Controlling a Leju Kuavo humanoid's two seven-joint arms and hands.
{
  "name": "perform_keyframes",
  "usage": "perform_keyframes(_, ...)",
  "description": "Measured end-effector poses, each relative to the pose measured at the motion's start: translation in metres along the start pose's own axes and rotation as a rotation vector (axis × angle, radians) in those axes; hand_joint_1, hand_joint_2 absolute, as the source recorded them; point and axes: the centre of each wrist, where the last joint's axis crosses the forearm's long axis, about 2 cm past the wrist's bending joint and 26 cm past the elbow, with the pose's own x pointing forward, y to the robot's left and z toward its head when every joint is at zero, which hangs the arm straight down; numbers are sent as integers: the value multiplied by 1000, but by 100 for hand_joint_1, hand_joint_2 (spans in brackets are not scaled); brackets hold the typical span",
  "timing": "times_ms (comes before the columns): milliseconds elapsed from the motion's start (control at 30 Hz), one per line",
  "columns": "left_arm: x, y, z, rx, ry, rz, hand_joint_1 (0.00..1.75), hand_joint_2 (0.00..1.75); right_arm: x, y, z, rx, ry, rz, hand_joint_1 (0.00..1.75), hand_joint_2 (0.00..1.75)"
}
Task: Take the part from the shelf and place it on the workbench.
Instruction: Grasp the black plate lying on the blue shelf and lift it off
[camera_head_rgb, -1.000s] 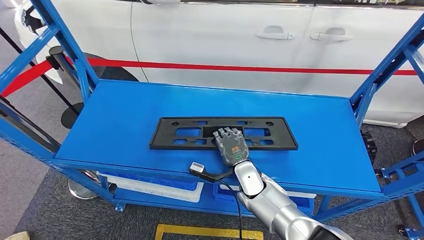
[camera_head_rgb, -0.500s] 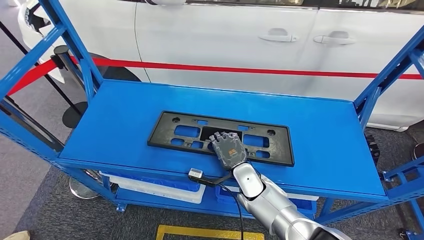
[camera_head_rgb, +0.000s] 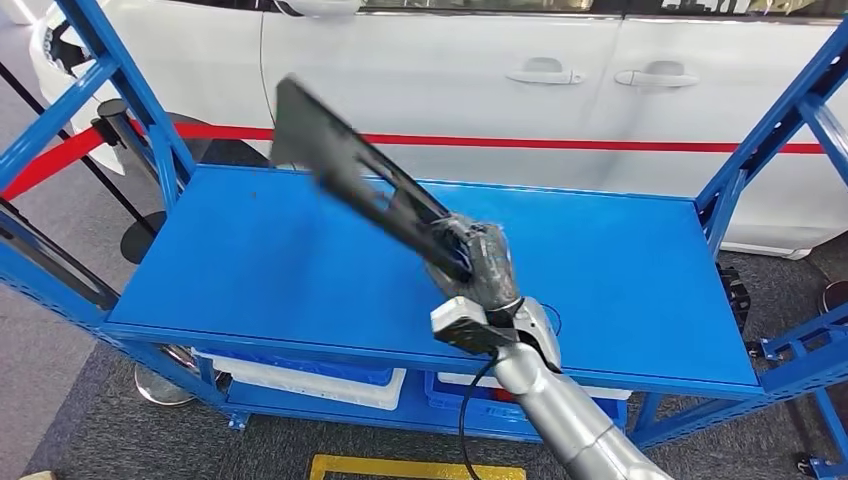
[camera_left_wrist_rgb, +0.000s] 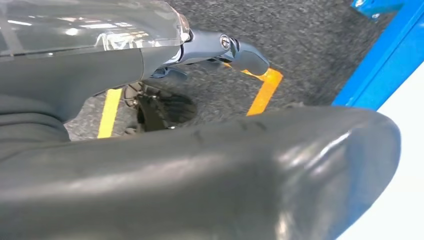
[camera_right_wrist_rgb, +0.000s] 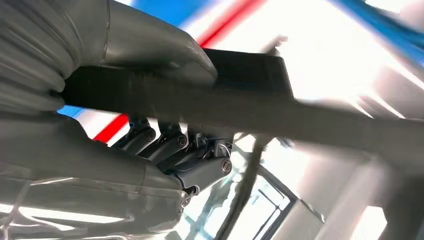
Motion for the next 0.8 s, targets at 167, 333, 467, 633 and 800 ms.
perform_keyframes(167,1,2,-1,-3,-33,4,0,0,45,-36,-24,-184,-196,-360,161,175)
perform_keyframes(333,3,2,-2,-3,-46,2,0,0,84,-60,-35,-207,-363,-672,161,175)
perform_keyframes(467,4,1,-2,-10,-42,-14,0,0,96,-60,-32,-24,-407,-1107,161,175)
perform_keyframes(633,5,0,-4,-8,-22,-35,0,0,97,-43,-23,225,-355,-1332,161,175)
perform_keyframes(800,5,1,-3,11,-1,-41,0,0,96,-26,-13,354,-249,-1269,161,175)
